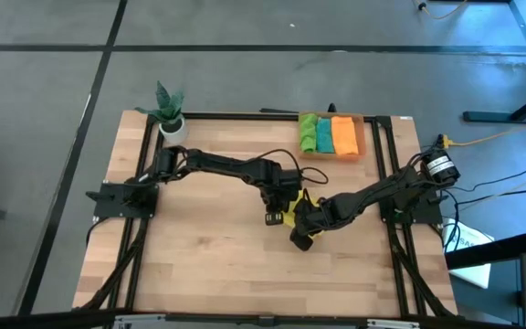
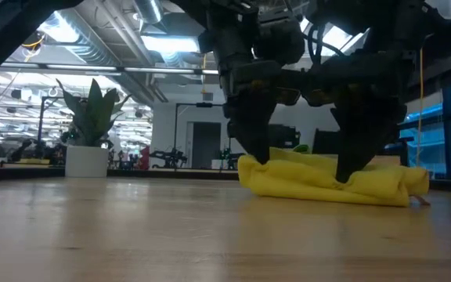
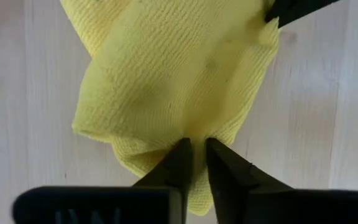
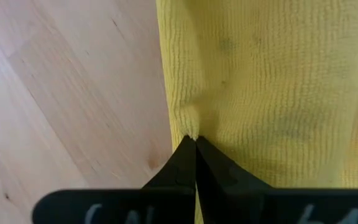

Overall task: Roll microfiber towels into tight, uniform cylinder then place into a basket
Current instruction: Fold the yellow towel

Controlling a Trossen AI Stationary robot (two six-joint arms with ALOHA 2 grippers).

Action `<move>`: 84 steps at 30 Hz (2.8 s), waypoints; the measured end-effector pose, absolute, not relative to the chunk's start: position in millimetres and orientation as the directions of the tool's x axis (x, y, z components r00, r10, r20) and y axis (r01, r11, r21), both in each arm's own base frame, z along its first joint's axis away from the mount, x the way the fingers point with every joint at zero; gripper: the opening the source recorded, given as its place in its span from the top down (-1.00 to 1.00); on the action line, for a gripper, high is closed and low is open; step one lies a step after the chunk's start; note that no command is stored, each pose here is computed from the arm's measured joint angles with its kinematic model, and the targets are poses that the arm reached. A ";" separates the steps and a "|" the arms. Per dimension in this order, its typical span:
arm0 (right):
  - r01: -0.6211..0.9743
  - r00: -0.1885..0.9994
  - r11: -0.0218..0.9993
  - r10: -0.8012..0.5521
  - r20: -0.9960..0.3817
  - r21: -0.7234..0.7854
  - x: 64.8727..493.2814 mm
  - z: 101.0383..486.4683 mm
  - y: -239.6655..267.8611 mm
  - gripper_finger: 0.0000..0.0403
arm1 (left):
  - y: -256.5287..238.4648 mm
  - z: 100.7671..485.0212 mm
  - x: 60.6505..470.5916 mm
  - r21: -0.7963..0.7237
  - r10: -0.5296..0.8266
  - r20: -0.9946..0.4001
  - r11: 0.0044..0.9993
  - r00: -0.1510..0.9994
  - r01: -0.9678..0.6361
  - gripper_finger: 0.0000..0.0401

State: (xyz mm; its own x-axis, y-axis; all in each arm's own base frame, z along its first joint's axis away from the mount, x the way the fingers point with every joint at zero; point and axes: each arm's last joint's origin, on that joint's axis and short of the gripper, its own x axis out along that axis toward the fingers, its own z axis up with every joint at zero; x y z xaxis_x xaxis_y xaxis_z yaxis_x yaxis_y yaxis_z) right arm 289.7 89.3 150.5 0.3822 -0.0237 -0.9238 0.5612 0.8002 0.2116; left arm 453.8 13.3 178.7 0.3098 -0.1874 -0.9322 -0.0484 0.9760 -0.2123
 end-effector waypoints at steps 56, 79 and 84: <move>0.641 0.160 0.766 -0.090 -0.983 0.034 252.2 246.1 67.4 0.23 | 22.3 275.3 410.1 -0.153 -0.101 -0.906 0.983 0.411 -0.097 0.54; 0.110 0.536 0.965 0.144 -0.832 0.237 260.6 209.4 131.8 0.23 | -25.9 235.3 410.5 -0.081 -0.242 -0.917 0.892 0.318 0.445 0.57; 0.027 0.588 0.981 0.138 -0.797 0.190 267.1 199.2 143.8 0.23 | -37.7 209.6 405.2 -0.059 -0.250 -0.922 0.845 0.295 0.532 0.57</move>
State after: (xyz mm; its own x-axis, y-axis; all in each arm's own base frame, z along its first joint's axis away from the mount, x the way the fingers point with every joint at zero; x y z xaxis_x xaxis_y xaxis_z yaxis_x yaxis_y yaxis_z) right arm 267.1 143.8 199.2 0.5882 0.1383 -0.7968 0.0266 0.9814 0.1900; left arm 405.2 -37.7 209.6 0.2953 -0.2497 -0.9222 0.5317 0.8449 -0.0585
